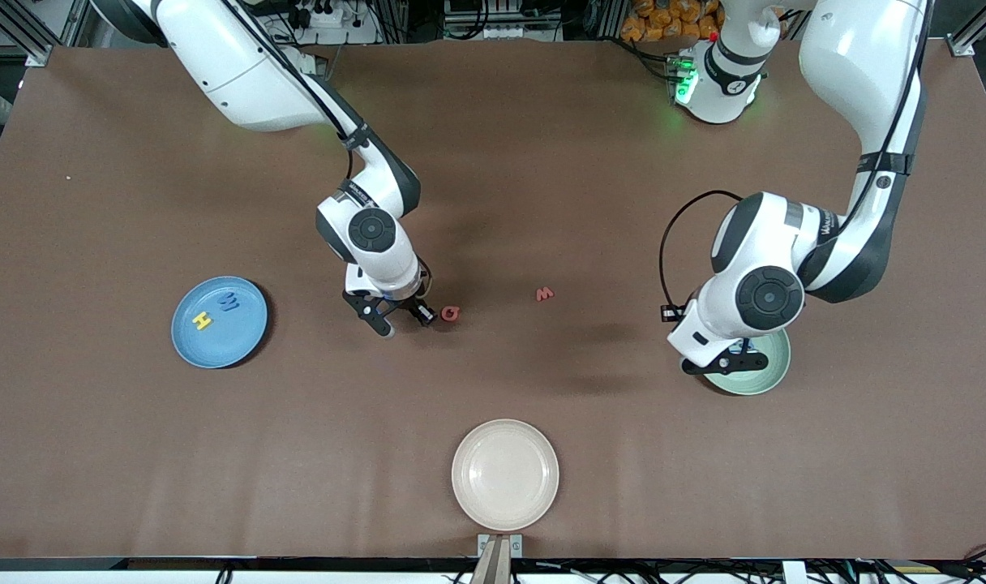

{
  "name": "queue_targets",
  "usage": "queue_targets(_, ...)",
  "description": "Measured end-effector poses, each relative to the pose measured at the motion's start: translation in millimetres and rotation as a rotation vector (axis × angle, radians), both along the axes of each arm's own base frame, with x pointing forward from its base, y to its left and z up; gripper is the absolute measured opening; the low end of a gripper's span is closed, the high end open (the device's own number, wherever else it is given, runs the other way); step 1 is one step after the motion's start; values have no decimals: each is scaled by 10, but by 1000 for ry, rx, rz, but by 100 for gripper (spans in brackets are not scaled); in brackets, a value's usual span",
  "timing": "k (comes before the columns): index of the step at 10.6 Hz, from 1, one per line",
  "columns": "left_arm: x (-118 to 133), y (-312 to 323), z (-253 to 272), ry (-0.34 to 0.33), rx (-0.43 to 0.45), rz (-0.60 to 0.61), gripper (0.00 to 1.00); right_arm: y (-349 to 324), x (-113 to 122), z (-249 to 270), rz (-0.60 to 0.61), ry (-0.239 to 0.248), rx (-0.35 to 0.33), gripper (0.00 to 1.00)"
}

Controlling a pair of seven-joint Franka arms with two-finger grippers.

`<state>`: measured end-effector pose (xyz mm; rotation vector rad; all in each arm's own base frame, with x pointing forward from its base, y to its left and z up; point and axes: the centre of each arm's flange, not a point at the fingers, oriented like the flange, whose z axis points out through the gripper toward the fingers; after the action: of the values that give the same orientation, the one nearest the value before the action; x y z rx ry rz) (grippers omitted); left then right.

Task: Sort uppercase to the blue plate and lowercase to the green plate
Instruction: 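Place the h on the green plate while the right gripper lifts the R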

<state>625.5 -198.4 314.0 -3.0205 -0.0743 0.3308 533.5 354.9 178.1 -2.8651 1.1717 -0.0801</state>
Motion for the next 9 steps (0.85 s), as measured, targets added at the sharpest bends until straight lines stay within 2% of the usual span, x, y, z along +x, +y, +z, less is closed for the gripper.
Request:
queue_targets(3, -29, 633, -327, -1, -27, 1, 26, 1, -2, 1, -2, 0, -3, 43)
queue_targets(4, -39, 742, -409, -3, -33, 8, 26, 0, -2, 2, -3, 1, -4, 42)
queue_targets(7, -22, 903, -661, -23, -47, 33, 26, 5, -5, 7, 0, 1, -8, 31)
queue_targets(9, 14, 1036, -844, -26, -54, 54, 26, 15, -10, 10, 9, -4, -12, 29)
